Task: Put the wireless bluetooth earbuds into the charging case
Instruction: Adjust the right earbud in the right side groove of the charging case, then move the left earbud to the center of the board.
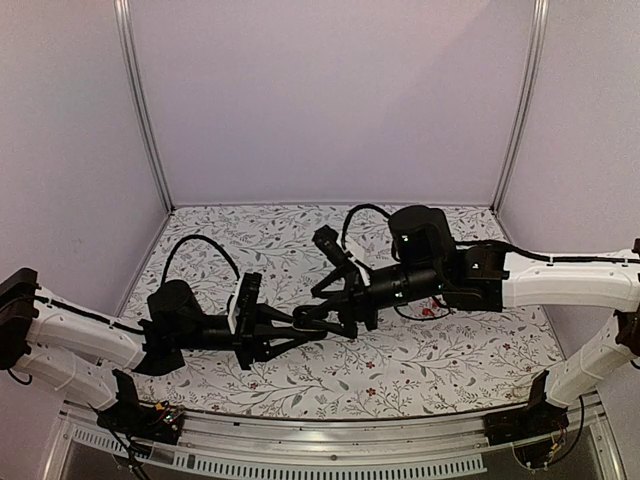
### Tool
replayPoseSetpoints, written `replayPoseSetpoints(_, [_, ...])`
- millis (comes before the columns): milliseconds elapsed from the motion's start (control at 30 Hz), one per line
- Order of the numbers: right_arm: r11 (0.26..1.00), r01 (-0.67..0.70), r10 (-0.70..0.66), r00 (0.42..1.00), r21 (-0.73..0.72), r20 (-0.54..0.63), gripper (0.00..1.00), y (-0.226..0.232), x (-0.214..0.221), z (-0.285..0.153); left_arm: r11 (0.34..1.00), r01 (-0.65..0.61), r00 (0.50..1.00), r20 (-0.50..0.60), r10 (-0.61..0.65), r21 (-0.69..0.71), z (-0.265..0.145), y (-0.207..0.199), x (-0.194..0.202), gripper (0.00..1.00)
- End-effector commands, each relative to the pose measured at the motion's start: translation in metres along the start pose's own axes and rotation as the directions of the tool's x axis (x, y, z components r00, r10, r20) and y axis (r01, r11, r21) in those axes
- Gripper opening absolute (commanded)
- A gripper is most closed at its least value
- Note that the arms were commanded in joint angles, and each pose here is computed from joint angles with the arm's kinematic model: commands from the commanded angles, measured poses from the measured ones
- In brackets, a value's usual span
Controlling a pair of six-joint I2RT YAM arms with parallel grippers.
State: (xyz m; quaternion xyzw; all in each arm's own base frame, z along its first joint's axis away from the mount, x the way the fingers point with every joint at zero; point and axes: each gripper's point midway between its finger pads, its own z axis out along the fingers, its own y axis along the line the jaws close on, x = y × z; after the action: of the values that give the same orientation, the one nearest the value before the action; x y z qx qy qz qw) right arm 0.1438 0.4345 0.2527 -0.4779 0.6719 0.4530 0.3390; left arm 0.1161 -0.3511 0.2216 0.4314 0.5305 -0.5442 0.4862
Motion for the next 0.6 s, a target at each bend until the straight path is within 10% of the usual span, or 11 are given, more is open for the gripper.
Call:
replayPoseSetpoints(0, [0.995, 0.051, -0.044, 0.996, -0.091, 0.080, 0.77, 0.023, -0.028, -0.005, 1.000, -0.016, 1.000, 0.013, 0.016, 0.010, 0.002, -0.001, -0.007, 0.00])
replayPoseSetpoints(267, [0.998, 0.021, -0.010, 0.983, -0.058, 0.186, 0.79, 0.015, -0.056, -0.047, 0.996, -0.067, 0.998, 0.015, 0.067, -0.054, -0.002, 0.008, -0.010, 0.00])
replayPoseSetpoints(567, [0.892, -0.316, 0.251, 0.941, 0.323, 0.228, 0.74, -0.118, 0.003, -0.136, 0.989, -0.078, 0.997, 0.014, 0.080, -0.128, -0.012, 0.019, -0.013, 0.00])
